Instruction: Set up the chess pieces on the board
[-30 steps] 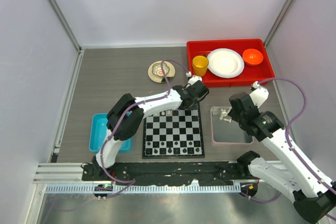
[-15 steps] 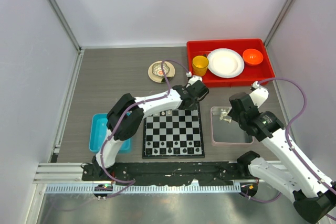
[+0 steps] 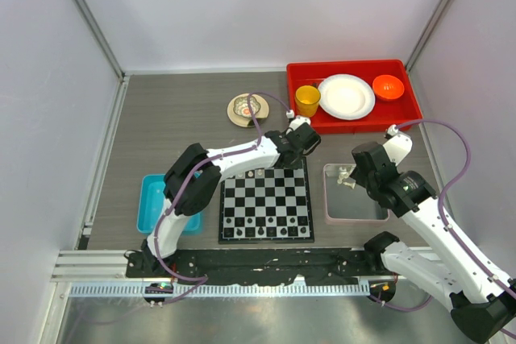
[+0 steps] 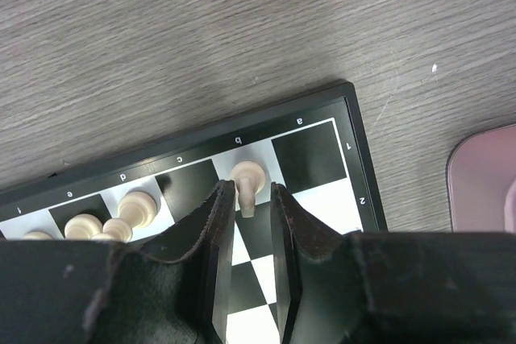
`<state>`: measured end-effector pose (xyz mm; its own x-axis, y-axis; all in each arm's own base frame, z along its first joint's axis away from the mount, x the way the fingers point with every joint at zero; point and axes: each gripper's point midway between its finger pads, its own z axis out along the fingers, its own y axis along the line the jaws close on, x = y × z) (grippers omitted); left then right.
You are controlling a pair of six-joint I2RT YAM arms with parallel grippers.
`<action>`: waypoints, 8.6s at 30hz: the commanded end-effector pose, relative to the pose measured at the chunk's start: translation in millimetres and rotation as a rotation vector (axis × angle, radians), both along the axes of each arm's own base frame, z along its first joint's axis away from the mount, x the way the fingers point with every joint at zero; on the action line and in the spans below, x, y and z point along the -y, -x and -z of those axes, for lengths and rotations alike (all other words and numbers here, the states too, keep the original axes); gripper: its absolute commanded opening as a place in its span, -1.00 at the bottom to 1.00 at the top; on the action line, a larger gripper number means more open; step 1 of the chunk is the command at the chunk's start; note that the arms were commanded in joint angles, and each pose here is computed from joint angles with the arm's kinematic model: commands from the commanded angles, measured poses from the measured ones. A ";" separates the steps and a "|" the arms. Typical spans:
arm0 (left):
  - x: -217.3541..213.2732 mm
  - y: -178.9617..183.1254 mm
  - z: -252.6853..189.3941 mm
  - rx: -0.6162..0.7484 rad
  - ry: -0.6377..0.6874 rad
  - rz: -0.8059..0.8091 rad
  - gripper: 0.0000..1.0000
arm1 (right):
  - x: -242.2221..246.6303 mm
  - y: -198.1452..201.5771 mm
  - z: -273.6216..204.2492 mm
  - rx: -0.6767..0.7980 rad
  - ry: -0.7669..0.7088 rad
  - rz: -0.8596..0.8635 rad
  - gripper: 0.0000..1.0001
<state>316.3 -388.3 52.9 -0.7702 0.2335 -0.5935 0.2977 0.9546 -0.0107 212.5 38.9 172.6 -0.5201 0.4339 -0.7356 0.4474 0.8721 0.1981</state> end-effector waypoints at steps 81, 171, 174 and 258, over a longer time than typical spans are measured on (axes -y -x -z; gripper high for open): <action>-154.0 -22.2 -192.6 0.317 0.299 0.023 0.03 | -27.4 -47.3 132.1 -0.404 -0.018 -0.161 -0.35; -256.9 -76.2 -193.7 0.267 0.523 -0.300 -0.01 | -256.7 -85.0 102.0 -0.227 0.032 -0.657 -0.99; -254.8 -75.7 -193.7 0.261 0.532 -0.293 -0.01 | -256.5 -86.6 106.2 -0.232 0.043 -0.652 -0.99; -258.4 -78.7 -186.4 0.233 0.556 -0.296 -0.03 | -33.2 -54.5 32.0 -0.140 0.035 -0.166 -0.12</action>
